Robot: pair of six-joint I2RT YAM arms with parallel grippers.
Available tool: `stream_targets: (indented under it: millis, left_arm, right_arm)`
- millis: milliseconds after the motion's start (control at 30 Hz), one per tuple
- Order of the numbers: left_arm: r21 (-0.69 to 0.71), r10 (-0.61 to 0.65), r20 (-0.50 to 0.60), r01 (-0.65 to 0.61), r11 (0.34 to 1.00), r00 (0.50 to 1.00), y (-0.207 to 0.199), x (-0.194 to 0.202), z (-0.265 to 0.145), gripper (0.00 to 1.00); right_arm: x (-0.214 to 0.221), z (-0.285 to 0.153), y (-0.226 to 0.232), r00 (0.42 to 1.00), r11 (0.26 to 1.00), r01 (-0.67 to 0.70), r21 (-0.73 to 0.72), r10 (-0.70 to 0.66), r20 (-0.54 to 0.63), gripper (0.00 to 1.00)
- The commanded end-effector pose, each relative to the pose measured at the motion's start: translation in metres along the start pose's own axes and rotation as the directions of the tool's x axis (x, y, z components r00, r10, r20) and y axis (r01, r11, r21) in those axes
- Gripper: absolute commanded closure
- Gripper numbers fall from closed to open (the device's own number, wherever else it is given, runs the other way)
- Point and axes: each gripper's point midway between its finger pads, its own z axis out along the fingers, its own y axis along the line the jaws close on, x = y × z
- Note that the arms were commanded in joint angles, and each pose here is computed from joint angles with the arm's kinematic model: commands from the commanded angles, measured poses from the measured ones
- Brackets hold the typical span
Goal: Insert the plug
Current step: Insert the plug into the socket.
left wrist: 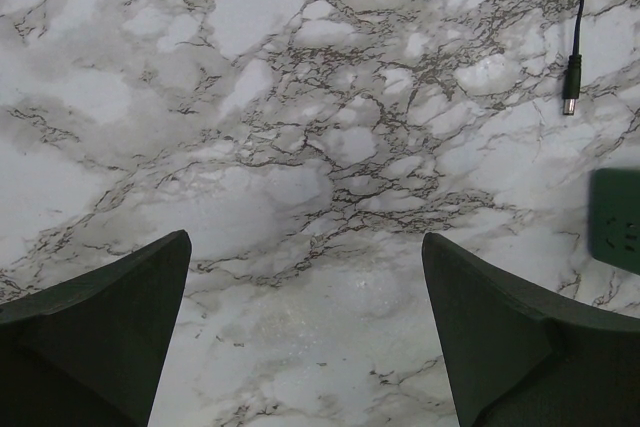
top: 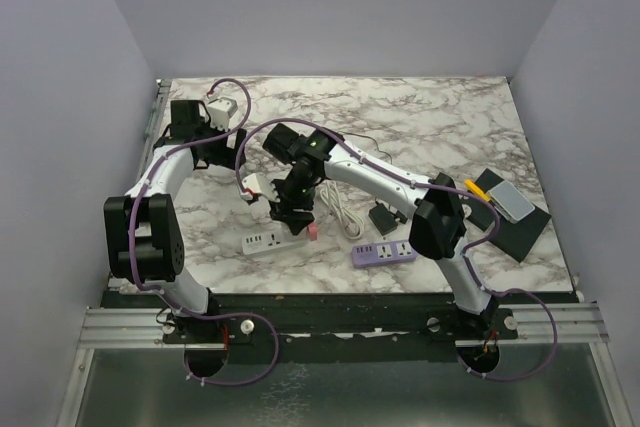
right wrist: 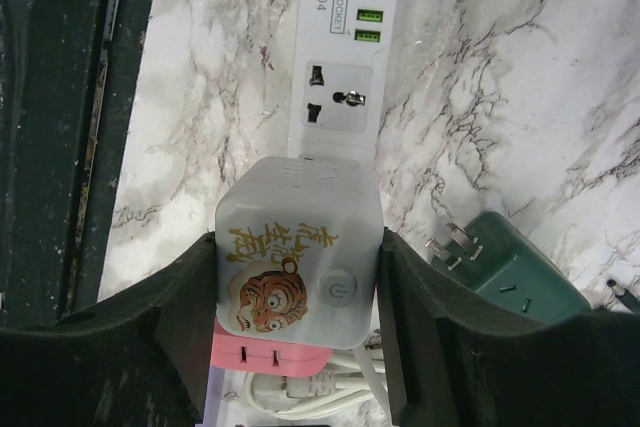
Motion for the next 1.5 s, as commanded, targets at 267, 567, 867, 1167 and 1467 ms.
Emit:
stream_targets:
  millis: [267,567,867,1167,1467]
  left_arm:
    - [0.017,-0.002,-0.019,0.003,1.000,1.000,-0.006,0.008,-0.003,0.01]
    - [0.018,-0.004,-0.018,0.004,1.000,1.000,-0.006,0.008,-0.004,0.01]
    - [0.014,-0.002,-0.015,0.002,1.000,1.000,-0.005,0.007,-0.005,0.01]
    - [0.021,0.000,-0.014,0.000,1.000,1.000,-0.007,0.008,-0.005,0.01]
    - [0.017,0.005,-0.010,-0.005,1.000,1.000,-0.005,0.007,-0.007,0.01]
  right_arm:
    - [0.001,0.013,0.001,0.999,0.999,-0.030,-0.027,0.031,0.022,0.99]
    - [0.000,0.015,0.003,0.999,0.999,-0.033,-0.035,0.034,0.036,0.99]
    - [0.001,0.019,0.002,0.999,0.999,-0.039,-0.036,0.040,0.035,0.99]
    - [0.003,0.024,-0.001,0.999,0.999,-0.033,-0.030,0.034,0.034,0.99]
    - [0.013,0.029,0.002,0.999,0.998,-0.049,-0.044,0.049,0.006,0.99]
